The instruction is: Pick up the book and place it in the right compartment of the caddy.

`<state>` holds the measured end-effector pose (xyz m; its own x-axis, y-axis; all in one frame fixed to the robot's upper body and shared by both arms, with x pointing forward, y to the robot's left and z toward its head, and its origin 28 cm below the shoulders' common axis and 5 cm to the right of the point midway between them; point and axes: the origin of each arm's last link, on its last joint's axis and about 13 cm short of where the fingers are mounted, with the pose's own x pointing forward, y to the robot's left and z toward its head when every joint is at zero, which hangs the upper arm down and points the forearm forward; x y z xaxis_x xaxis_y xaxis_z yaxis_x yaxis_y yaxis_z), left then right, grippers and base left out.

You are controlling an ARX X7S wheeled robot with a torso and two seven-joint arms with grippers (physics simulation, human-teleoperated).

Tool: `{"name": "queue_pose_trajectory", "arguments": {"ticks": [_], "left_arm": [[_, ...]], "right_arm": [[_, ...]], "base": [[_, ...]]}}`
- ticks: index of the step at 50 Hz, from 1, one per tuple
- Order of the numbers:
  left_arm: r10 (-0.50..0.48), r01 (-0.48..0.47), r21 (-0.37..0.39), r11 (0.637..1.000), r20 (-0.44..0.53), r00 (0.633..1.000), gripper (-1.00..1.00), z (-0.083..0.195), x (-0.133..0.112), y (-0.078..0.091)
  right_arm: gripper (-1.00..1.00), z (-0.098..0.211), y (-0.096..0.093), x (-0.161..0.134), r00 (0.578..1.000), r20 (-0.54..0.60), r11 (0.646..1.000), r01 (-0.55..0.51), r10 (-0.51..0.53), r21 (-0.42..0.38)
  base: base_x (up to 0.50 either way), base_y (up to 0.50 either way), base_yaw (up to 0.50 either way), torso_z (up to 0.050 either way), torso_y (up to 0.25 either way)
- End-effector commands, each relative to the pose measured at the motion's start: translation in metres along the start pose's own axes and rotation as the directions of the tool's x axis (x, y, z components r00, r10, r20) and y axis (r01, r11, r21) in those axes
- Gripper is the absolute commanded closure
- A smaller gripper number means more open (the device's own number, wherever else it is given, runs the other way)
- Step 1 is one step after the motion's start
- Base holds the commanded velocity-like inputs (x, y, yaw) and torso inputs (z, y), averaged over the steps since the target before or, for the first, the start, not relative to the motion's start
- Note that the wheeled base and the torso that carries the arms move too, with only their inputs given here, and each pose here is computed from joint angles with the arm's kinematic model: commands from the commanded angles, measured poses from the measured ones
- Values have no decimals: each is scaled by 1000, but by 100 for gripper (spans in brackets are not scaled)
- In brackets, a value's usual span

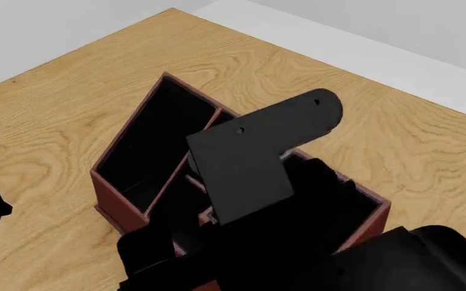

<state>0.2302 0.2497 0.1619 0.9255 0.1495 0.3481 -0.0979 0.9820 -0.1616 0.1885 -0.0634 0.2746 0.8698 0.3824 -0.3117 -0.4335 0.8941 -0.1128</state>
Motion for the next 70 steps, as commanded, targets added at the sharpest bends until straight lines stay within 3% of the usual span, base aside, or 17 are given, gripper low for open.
{"name": "queue_pose_trajectory", "arguments": {"ticks": [1, 9, 17, 30, 55, 70], "left_arm": [[5, -5, -6, 1000, 2, 1000, -100, 2, 0, 1], [0, 0, -12, 1000, -3, 1000, -100, 1, 1, 1], [-5, 5, -11, 1000, -7, 1000, -100, 0, 0, 1], [-6, 6, -11, 1000, -9, 1000, -100, -1, 1, 0], [-5, 4, -19, 1000, -6, 1000, -100, 1, 0, 1], [-9, 9, -21, 1000, -9, 1000, -100, 2, 0, 0]], "right_arm": [[-100, -1, -5, 11, 987, -145, 997, -66, 72, 40], [-100, -17, -6, 21, 976, -193, 993, -87, 101, 79], [-100, -35, -8, 30, 966, -212, 978, -114, 150, 174], [-100, -58, -7, 36, 954, -248, 966, -107, 166, 234], [-100, -99, -2, 42, 933, -295, 940, -102, 203, 325], [-100, -117, 4, 48, 912, -353, 947, -100, 210, 305]], "base": [[0, 0, 0, 0, 0], [0, 0, 0, 0, 0], [0, 0, 0, 0, 0], [0, 0, 0, 0, 0], [0, 0, 0, 0, 0], [0, 0, 0, 0, 0]]}}
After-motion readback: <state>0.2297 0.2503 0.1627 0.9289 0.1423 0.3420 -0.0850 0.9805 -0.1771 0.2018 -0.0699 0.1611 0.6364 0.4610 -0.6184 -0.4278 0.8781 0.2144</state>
